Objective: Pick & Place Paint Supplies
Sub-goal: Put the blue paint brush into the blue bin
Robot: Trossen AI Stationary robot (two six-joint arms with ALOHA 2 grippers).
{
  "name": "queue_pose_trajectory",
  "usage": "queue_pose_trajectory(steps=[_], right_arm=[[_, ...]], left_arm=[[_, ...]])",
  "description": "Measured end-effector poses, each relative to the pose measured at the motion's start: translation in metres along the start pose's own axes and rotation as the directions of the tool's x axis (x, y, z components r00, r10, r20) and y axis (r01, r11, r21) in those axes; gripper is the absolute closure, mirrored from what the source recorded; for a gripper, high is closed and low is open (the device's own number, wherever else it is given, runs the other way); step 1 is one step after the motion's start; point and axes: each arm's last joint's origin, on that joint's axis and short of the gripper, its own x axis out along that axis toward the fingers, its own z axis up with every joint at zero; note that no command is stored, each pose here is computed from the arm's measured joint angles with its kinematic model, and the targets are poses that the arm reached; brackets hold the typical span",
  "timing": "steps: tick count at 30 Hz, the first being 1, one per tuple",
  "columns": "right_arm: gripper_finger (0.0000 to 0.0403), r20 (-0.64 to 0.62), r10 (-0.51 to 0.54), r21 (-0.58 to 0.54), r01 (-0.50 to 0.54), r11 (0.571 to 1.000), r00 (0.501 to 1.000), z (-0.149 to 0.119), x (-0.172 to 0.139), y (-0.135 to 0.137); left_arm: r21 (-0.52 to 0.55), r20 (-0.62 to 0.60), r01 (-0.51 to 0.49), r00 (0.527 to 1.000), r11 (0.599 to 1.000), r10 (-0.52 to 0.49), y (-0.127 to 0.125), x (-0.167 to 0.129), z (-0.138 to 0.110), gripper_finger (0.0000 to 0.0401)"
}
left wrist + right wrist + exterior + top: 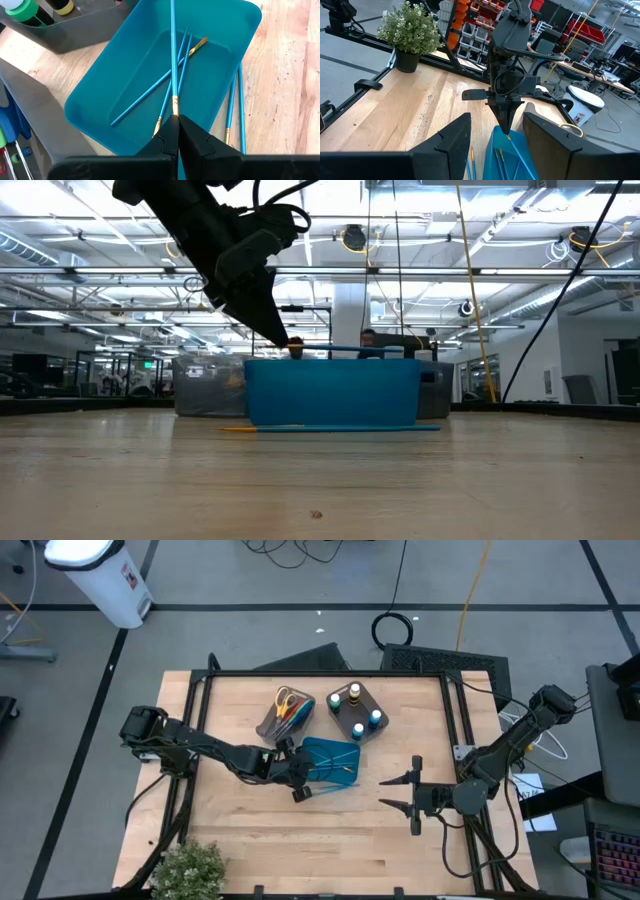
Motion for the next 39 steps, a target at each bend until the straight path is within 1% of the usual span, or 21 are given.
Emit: queue_pose_trajectory(steps=[39], right_arm=[[0.0232,0.000,0.000,0.000,0.000,1.000,1.000,0.0000,0.0000,0.0000]], left_arm=[[-0.007,-0.002,0.005,1.000,1.000,-0.005,-0.0001,0.0000,-0.0001,0.0396]])
